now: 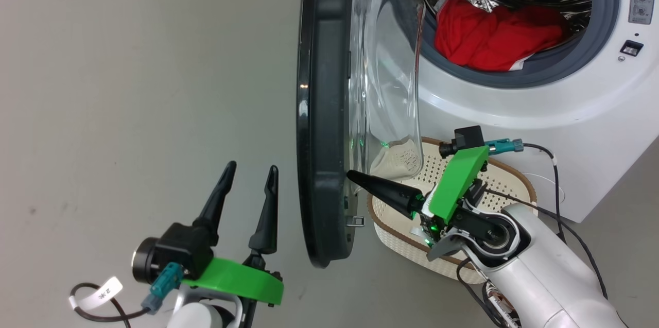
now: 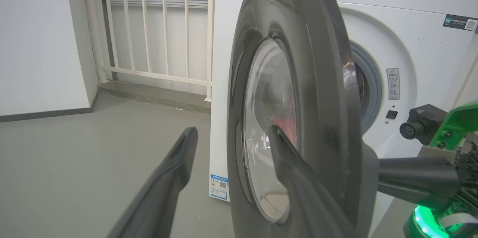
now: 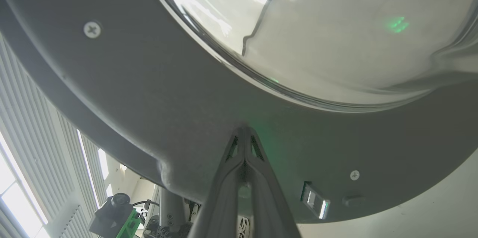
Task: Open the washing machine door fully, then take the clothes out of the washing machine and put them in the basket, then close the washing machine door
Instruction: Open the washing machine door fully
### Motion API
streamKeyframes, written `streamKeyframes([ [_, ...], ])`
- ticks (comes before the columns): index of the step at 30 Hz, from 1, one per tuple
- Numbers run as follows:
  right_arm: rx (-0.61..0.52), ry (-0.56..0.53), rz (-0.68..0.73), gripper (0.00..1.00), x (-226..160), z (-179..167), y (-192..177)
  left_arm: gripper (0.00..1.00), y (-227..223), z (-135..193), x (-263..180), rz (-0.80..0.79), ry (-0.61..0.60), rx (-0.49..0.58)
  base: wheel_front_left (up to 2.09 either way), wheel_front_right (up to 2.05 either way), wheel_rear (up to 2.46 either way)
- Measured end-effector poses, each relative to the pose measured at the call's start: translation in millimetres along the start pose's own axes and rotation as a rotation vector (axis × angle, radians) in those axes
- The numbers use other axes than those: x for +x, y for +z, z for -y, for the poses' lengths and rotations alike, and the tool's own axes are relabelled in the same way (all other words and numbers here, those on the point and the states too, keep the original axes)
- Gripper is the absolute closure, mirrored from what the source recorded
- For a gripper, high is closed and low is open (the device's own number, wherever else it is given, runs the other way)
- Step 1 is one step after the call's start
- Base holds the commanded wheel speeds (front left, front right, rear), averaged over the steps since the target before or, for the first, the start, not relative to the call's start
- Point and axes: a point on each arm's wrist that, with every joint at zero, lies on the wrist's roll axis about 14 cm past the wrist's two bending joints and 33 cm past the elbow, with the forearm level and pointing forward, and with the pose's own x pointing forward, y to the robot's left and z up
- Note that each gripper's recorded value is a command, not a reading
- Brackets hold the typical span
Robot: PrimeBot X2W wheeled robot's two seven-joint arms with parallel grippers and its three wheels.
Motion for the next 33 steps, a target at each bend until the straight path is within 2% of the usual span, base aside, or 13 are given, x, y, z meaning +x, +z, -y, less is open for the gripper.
streamKeyframes([
  [13, -0.012, -0.014, -0.004, 1.0, 2.1, 1.8, -1.4, 0.0, -2.8, -4.0, -3.6, -0.008, 0.017, -0.003, 0.0, 0.0, 0.0],
  [15, -0.031, -0.027, 0.004, 1.0, 1.3, 3.8, -0.8, 0.0, -2.2, -4.1, -3.7, -0.006, 0.017, -0.003, 0.0, 0.0, 0.0],
  [18, -0.119, -0.07, 0.034, 0.98, -2.4, 9.6, 4.4, 0.0, 0.5, -4.4, -3.7, 0.002, 0.018, -0.005, 0.0, 0.0, 0.0],
  [19, -0.146, -0.075, 0.045, 0.76, -2.9, 9.3, 6.5, 0.0, 0.7, -4.6, -3.8, 0.003, 0.018, -0.006, 0.0, 0.0, 0.0],
  [21, -0.224, -0.094, 0.072, 0.51, -4.6, 9.8, 11.8, 0.0, 0.3, -5.0, -4.5, 0.002, 0.02, -0.006, 0.0, 0.0, 0.0],
  [22, -0.268, -0.103, 0.094, 0.0, -6.5, 9.3, 16.8, 0.0, 0.3, -5.1, -5.2, 0.002, 0.021, -0.007, 0.0, 0.0, 0.0],
  [27, -0.462, -0.125, 0.194, 0.0, -15.4, 2.9, 31.2, 0.0, 4.0, -12.1, -13.9, 0.015, 0.044, -0.019, 0.0, 0.0, 0.0],
  [33, -0.642, -0.179, 0.3, 0.0, -34.3, 17.3, 37.8, 0.0, 10.7, -15.2, -20.9, 0.038, 0.054, -0.008, 0.0, 0.0, 0.0],
])
